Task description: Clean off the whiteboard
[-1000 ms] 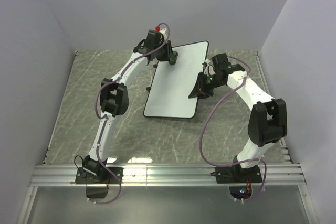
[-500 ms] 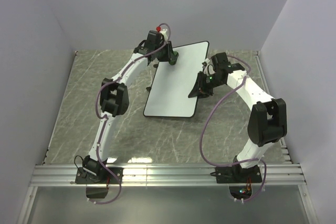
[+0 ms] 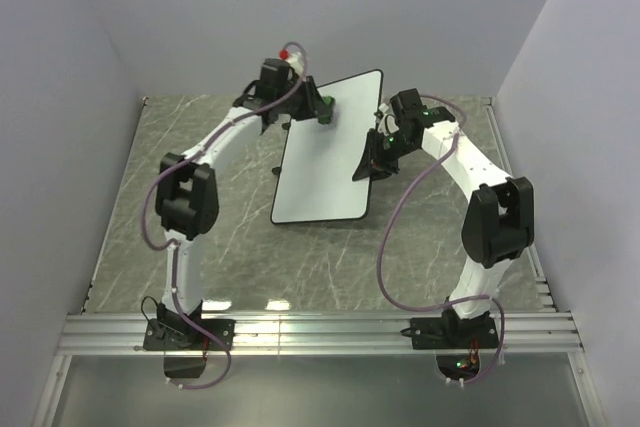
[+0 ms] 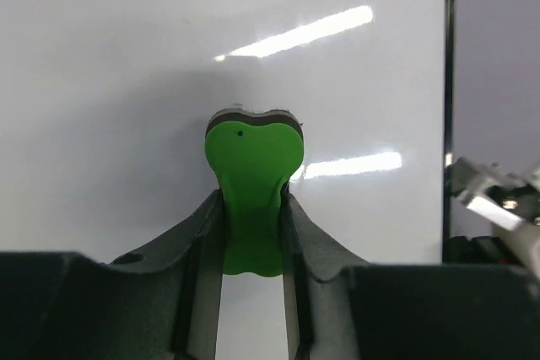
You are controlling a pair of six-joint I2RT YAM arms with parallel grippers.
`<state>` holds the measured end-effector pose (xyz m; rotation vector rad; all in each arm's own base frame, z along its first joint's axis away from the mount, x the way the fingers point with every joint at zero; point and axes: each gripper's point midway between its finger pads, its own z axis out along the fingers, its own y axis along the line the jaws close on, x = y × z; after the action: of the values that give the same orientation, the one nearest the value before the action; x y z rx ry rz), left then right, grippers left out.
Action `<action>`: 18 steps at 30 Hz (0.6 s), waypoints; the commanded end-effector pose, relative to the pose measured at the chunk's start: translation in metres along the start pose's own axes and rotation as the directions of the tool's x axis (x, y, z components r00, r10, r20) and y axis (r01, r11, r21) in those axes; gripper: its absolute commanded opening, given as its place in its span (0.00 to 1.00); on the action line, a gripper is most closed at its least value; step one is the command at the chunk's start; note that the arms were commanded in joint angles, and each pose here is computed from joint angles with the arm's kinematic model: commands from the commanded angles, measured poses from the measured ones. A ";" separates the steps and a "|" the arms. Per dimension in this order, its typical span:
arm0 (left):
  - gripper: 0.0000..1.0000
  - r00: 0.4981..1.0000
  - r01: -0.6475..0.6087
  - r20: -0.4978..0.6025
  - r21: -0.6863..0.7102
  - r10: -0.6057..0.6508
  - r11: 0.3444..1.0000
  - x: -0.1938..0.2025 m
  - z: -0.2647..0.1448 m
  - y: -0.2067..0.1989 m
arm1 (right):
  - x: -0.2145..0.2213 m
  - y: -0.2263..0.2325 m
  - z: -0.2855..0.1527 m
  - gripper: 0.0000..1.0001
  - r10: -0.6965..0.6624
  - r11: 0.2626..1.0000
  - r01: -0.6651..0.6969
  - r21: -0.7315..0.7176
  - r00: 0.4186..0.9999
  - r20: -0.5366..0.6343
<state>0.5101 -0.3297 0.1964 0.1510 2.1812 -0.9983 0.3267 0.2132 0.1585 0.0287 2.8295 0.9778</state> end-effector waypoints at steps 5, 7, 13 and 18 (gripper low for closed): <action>0.00 0.939 0.125 0.336 -0.150 -0.069 0.981 -0.104 -0.122 0.037 | -0.012 -0.016 0.009 0.00 -0.063 0.987 0.062 0.145 0.998 0.004; 0.00 0.941 0.146 0.328 -0.189 -0.078 0.971 -0.099 -0.136 0.047 | -0.018 -0.014 0.007 0.15 -0.051 0.989 0.048 0.139 0.999 0.018; 0.00 0.946 0.151 0.318 -0.259 -0.063 0.954 -0.076 -0.169 0.053 | -0.057 0.000 -0.024 0.65 -0.012 0.996 0.001 0.088 0.992 0.123; 0.00 0.952 0.207 0.292 -0.383 -0.095 0.900 -0.046 -0.190 0.087 | -0.090 0.018 -0.060 0.69 -0.010 0.999 0.001 0.041 0.973 0.228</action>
<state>0.4832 -0.1560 0.2551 -0.2886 2.1111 -0.6801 0.3921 0.1962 0.1963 0.1019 2.7244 0.8630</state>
